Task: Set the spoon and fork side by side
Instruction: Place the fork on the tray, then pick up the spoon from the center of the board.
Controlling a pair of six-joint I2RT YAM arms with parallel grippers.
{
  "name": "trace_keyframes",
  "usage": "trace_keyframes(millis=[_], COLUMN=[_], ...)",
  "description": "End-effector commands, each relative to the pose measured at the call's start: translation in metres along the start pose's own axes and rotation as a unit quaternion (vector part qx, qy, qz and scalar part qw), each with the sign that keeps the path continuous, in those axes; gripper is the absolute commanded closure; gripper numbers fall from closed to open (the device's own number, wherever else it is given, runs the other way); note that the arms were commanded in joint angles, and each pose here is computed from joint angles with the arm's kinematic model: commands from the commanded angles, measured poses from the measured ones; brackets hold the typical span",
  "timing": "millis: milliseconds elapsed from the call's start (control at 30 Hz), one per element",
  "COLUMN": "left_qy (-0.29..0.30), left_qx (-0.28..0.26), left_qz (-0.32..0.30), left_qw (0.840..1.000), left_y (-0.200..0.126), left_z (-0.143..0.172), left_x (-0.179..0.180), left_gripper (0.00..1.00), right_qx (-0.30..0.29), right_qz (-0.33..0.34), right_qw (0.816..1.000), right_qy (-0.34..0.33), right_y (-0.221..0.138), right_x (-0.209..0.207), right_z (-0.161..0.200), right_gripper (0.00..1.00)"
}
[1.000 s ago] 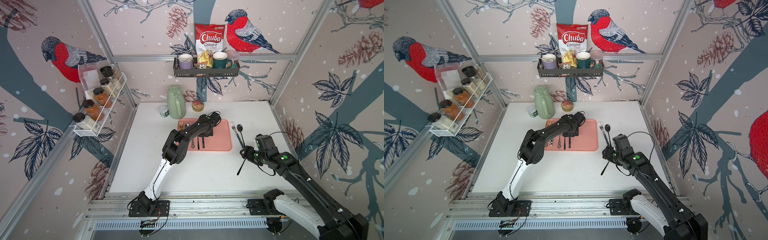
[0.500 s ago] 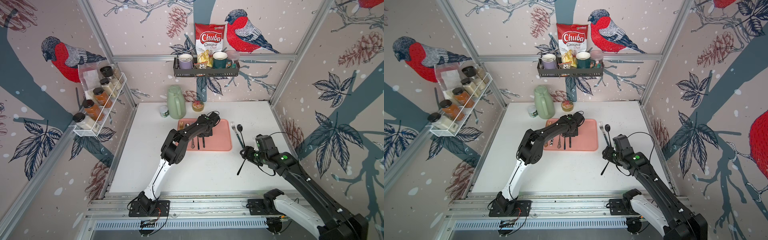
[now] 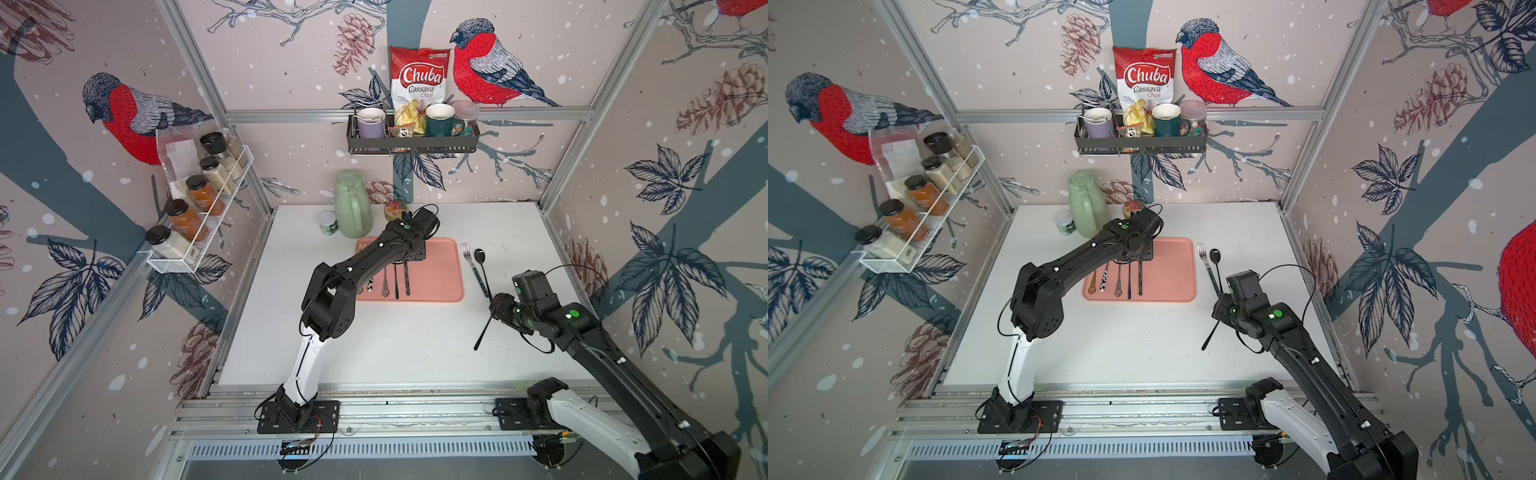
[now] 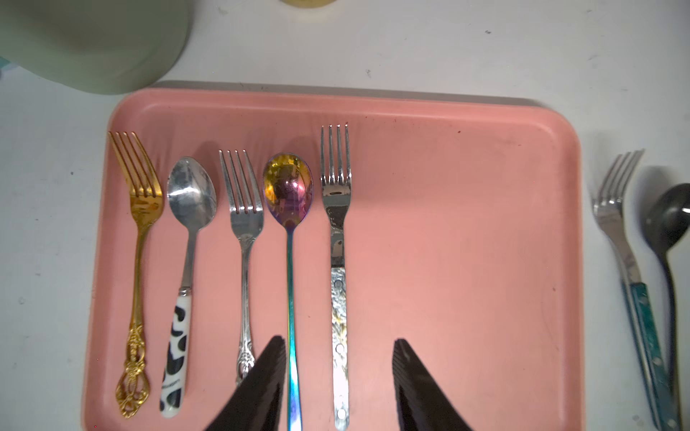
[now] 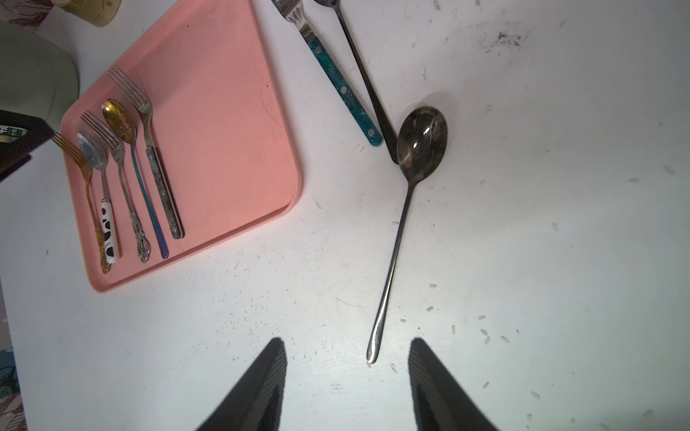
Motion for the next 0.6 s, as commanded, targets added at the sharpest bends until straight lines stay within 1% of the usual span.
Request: trace_keyframes(millis=[0,133,200,300,433,533,567], left_qy=[0.023,0.04,0.041,0.044,0.044,0.028,0.022], left_qx=[-0.005,-0.016,-0.029,-0.051,-0.077,-0.096,-0.102], left_qz=[0.005,0.033,0.045,0.052,0.067,0.094,0.105], left_qw=[1.0,0.999,0.998,0.996,0.994,0.99,0.989], left_y=[-0.025,-0.048,-0.061,-0.079,-0.091,-0.097,-0.097], left_z=[0.002,0.01,0.014,0.024,0.041,0.052,0.058], left_x=[0.006,0.015,0.023,0.041,0.067,0.089,0.098], left_gripper=[0.52,0.53,0.58,0.6,0.54,0.51,0.48], right_qx=[0.015,0.016,0.016,0.024,0.024,0.017,0.01], right_qz=[0.039,0.051,0.065,0.089,0.1,0.103,0.104], right_qw=[0.999,0.999,0.998,0.996,0.995,0.994,0.994], right_qy=[-0.001,0.01,0.009,0.003,0.001,0.01,0.013], right_y=[0.004,0.011,0.013,0.018,0.025,0.03,0.032], right_x=[-0.009,-0.012,-0.013,-0.013,-0.011,-0.011,-0.012], right_z=[0.006,0.01,0.011,0.012,0.015,0.015,0.015], right_gripper=[0.46,0.46,0.46,0.46,0.46,0.46,0.46])
Point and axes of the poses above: each gripper's point midway between its finger pads, its own y axis out along the fingers, its own x axis along the line the jaws close on, z = x × y, the point moved 7 cm from there along -y, back along the fingers, and after that the axes turned 4 degrees about -y, right-handed, at the moved point
